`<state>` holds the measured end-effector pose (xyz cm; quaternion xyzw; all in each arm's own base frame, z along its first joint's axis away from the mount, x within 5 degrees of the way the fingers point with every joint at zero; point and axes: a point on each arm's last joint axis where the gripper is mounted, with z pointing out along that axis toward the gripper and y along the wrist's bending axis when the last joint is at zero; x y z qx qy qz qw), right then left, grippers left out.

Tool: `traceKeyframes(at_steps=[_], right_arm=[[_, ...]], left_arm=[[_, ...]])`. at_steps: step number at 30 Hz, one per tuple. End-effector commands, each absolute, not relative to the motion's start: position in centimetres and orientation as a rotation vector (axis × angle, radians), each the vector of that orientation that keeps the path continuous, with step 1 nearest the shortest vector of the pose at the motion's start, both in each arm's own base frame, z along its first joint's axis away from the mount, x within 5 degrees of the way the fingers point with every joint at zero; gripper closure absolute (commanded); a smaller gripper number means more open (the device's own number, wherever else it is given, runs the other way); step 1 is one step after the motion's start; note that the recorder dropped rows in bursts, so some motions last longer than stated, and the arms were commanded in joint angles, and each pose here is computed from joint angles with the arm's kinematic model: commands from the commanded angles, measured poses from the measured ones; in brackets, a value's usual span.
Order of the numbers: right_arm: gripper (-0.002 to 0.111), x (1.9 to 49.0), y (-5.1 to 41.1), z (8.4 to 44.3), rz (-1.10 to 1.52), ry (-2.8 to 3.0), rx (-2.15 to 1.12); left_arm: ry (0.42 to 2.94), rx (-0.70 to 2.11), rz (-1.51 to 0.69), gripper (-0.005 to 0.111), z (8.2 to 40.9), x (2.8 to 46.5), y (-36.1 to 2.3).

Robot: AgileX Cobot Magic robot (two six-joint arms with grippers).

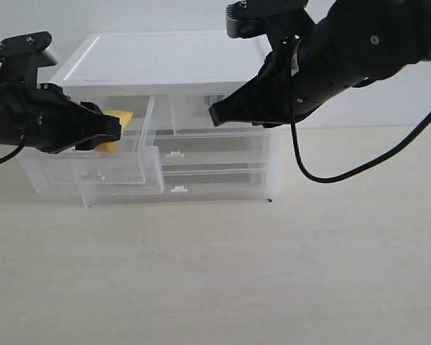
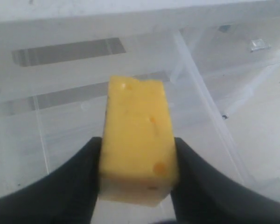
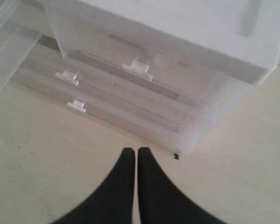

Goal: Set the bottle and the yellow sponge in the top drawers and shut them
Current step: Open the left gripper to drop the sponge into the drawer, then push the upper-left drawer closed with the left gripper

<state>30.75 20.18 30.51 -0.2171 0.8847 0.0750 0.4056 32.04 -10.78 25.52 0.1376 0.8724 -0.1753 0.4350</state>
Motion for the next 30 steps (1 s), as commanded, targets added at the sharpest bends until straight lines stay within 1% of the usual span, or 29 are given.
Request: traceKeyframes(at_steps=[1,4,7,9,13,14,16,19,21,24,26,30], right_arm=[[0.108,30.6,20.0,30.8,0.19,2.223,-0.552],[0.108,30.6,20.0,30.8,0.19,2.223,-0.552],[0.108,30.6,20.0,30.8,0.19,2.223,-0.552],[0.108,30.6,20.0,30.8,0.19,2.223,-0.552],[0.108,30.6,20.1,30.9,0.192,2.22,-0.552],[0.108,30.6,20.1,30.9,0.193,2.218,-0.552],[0.108,30.6,20.1,30.9,0.193,2.218,-0.552],[0.108,30.6,20.1,30.9,0.199,2.21,-0.549],[0.108,30.6,20.1,30.9,0.202,2.209,-0.547],[0.108,30.6,20.1,30.9,0.202,2.209,-0.547],[0.108,30.6,20.1,30.9,0.204,2.211,-0.543],[0.108,30.6,20.1,30.9,0.207,2.215,-0.537]], left_arm=[[2.169,0.328,-0.443,0.064,25.7,32.1,-10.7],[2.169,0.329,-0.444,0.064,25.7,32.1,-10.7],[2.161,0.328,-0.443,0.059,26.0,32.0,-10.7],[2.121,0.33,-0.446,0.054,27.3,31.5,-10.5],[2.047,0.337,-0.509,0.053,30.4,29.5,-10.5],[2.036,0.346,-0.571,0.053,31.9,28.2,-10.5],[2.042,0.428,-0.631,0.053,33.4,25.8,-10.6],[2.085,0.469,-0.668,0.053,34.5,23.1,-10.2],[2.145,0.48,-0.7,0.053,33.7,21.9,-10.1],[2.246,0.479,-0.723,0.053,31.1,21.0,-10.0],[2.31,0.424,-0.686,0.053,29.2,20.7,-9.5],[2.329,0.319,-0.626,0.053,27.3,20.9,-8.9]])
